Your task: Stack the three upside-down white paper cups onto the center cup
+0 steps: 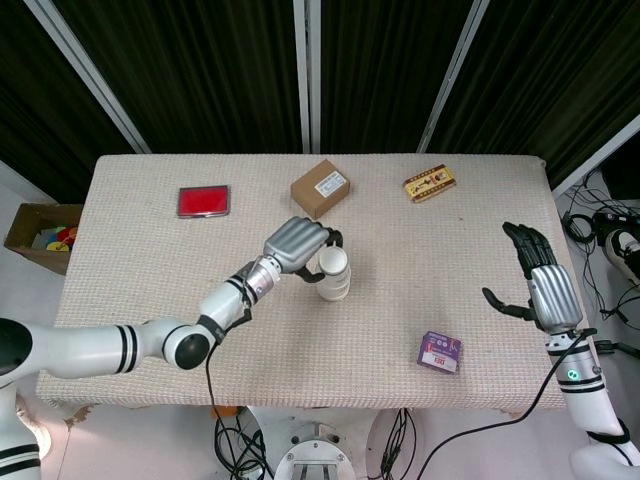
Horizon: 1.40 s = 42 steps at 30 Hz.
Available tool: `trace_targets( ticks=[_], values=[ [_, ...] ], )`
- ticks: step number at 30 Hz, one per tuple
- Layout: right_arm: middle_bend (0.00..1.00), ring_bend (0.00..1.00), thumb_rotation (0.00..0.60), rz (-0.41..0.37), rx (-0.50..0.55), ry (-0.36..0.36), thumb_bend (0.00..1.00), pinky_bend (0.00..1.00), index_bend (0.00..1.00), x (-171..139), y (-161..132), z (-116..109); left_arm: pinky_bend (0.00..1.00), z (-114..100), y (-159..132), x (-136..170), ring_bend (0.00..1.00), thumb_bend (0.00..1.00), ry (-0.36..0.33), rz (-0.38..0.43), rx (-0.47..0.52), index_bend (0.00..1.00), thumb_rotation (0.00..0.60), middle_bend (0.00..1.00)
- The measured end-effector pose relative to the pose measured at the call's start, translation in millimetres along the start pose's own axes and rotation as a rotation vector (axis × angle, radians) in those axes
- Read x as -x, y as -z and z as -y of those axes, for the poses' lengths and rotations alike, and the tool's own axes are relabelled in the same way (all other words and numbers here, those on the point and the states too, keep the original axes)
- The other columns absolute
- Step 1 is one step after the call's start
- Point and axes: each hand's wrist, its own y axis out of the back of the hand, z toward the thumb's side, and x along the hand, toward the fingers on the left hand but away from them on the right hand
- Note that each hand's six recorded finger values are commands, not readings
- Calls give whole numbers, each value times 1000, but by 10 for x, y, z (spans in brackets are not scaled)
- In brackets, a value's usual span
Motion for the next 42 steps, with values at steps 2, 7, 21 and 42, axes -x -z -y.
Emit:
trace_targets(
  ticks=[2, 7, 21, 42],
  values=[
    [87, 0, 600, 1, 2, 0, 191, 0, 0, -1, 5, 1, 344, 40, -17, -24, 339, 276, 11, -3, -3, 458, 600, 372],
    [87, 0, 600, 7, 5, -5, 190, 0, 0, -2, 22, 22, 316, 158, -71, -93, 301, 276, 35, -4, -8, 445, 600, 350],
    [87, 0, 600, 53, 12, -15, 196, 0, 0, -71, 156, 4, 183, 552, -6, -209, 106, 119, 79, -43, -42, 201, 600, 139],
    [114, 0, 600, 208, -101, -43, 272, 0, 17, -544, 507, -331, 157, 240, 1914, 2277, 107, 109, -306, -528, -334, 244, 600, 163]
  ],
)
